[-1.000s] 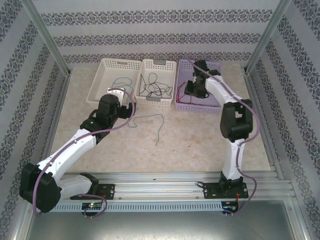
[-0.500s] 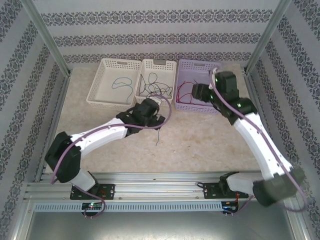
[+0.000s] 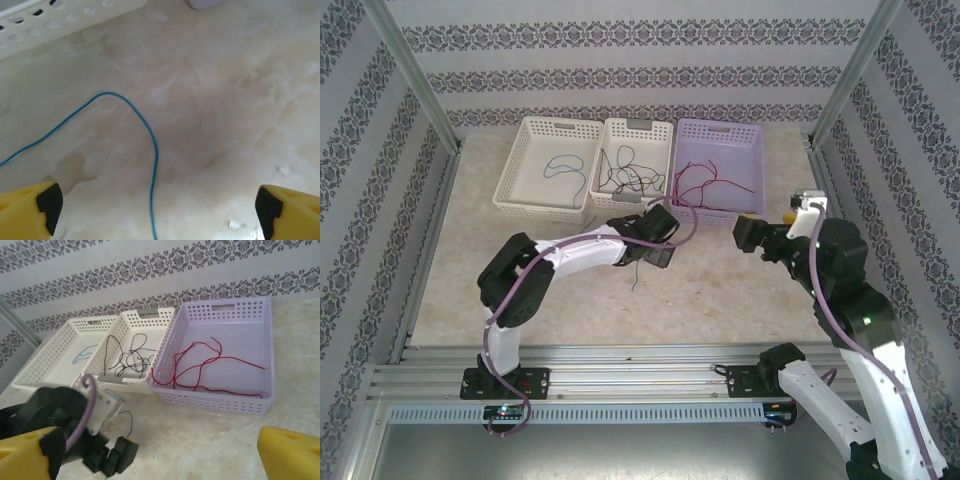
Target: Untangle the cables
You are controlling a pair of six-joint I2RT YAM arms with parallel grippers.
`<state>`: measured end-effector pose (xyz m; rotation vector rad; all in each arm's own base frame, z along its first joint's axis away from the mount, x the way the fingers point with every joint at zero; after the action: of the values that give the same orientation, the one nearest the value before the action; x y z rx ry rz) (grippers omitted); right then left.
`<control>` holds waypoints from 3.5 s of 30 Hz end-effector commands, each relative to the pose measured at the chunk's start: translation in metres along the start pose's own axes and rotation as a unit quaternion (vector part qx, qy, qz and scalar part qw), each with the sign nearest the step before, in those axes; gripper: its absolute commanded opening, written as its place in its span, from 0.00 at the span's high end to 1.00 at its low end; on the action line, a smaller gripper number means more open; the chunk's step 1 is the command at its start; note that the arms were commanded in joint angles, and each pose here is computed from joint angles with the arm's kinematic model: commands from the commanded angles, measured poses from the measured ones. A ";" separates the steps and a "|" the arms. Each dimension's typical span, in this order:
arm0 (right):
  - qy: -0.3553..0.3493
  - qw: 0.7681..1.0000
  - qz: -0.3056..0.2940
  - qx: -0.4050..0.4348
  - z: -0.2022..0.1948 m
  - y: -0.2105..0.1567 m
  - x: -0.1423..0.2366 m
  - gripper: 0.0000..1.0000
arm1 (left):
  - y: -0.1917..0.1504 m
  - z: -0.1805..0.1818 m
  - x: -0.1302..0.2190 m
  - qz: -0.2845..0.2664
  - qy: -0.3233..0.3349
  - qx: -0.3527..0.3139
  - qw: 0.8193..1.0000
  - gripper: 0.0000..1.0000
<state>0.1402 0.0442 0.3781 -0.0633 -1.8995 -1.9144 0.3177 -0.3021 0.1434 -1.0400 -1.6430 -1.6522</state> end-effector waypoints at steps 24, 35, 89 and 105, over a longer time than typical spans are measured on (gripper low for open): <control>0.063 0.998 -0.019 -0.012 0.008 -0.012 0.072 0.02 | 0.005 0.012 -0.073 0.033 0.054 0.115 0.991 0.60; 0.070 0.997 -0.016 -0.017 0.008 -0.017 0.078 0.02 | -0.001 0.027 -0.077 0.044 0.075 0.140 0.986 1.00; 0.126 0.988 0.058 -0.068 0.018 -0.054 0.023 0.02 | 0.235 0.190 0.325 -0.437 0.051 0.187 0.878 1.00; 0.111 0.987 0.103 -0.057 0.015 -0.087 0.015 0.02 | 0.223 0.217 0.072 -0.272 0.078 0.238 0.929 1.00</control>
<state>0.0973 0.0509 0.3096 -0.0694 -1.5538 -1.8493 0.4810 -0.0922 0.3333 -0.1971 -2.1278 -1.5483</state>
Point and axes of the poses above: each hand's point on the last joint's axis, 136 mm out from that joint toward the fingers, its own x axis back along the fingers, its own z axis along the line the jaws close on, y = z × x, the point moved 9 cm from there along x, back along the fingers, and after that the axes turned 15 degrees about x, right-handed, at the moved point
